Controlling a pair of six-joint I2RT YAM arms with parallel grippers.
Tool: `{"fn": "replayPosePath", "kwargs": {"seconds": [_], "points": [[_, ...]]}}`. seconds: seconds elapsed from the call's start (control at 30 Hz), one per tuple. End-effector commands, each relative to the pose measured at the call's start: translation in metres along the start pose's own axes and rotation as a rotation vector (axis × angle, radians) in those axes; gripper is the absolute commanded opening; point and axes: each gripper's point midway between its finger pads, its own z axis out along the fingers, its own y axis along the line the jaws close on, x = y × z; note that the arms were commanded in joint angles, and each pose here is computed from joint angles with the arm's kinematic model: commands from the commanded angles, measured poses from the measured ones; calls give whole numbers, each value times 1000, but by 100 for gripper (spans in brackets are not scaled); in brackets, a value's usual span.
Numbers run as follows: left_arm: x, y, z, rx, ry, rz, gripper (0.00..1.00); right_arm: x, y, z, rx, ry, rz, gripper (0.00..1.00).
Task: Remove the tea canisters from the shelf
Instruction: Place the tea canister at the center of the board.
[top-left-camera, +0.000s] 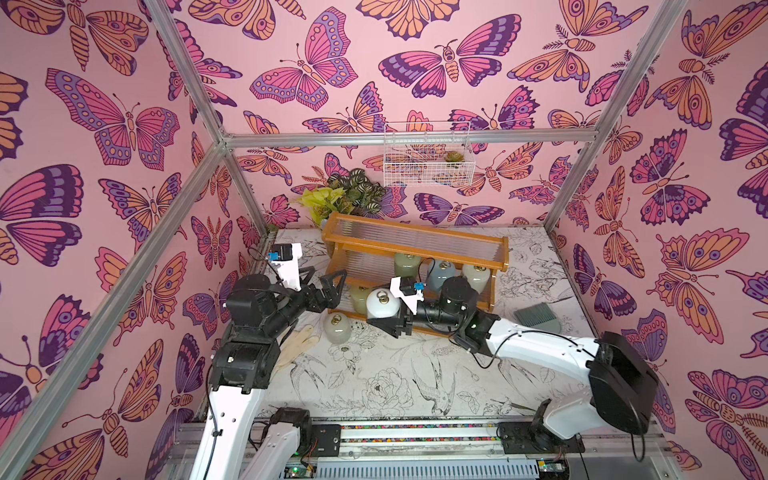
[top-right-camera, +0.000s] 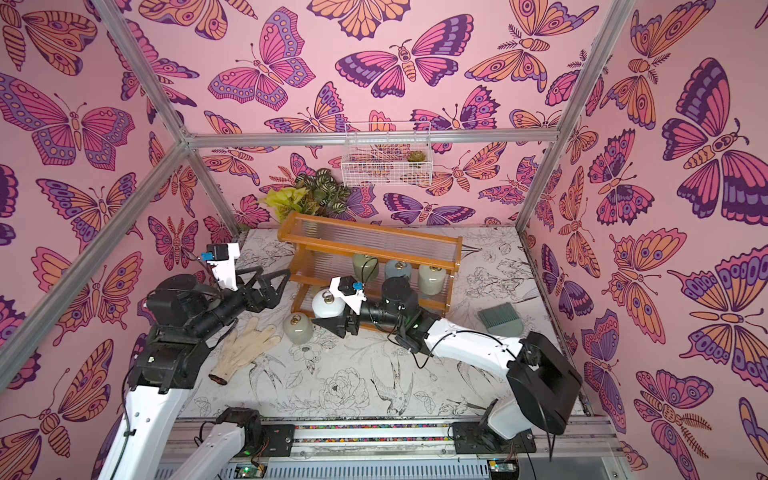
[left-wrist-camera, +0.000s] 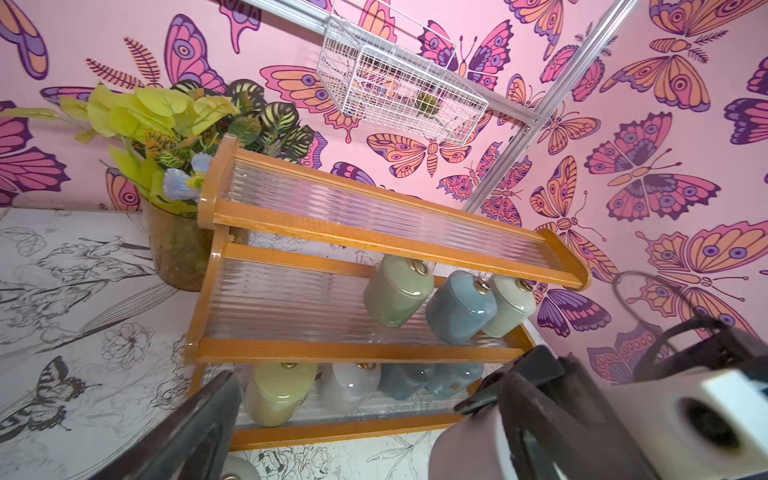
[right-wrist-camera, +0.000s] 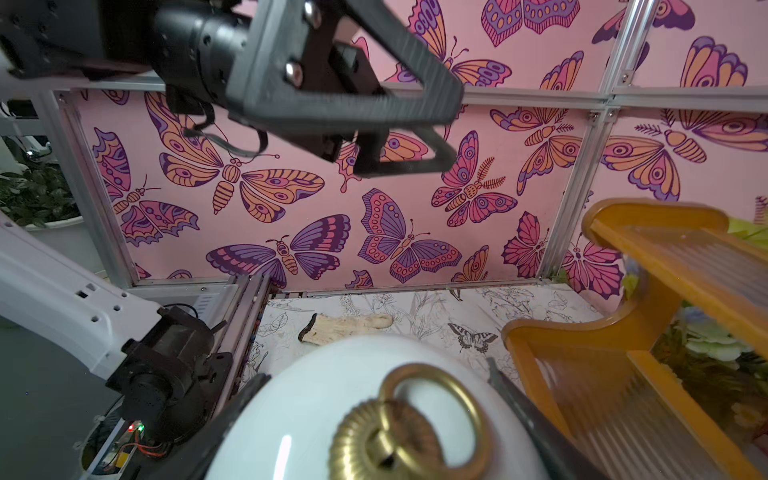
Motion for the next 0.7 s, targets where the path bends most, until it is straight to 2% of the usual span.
{"fn": "replayPosePath", "kwargs": {"seconds": [0.0, 0.33, 0.67], "points": [[-1, 7, -7, -57, -12, -6, 100, -18, -2, 6, 26, -177, -18, 65], [3, 10, -11, -80, -3, -11, 100, 74, -14, 34, 89, -85, 71, 65], [17, 20, -7, -107, 6, -42, 100, 125, -27, 51, 123, 2, 84, 67]]}}
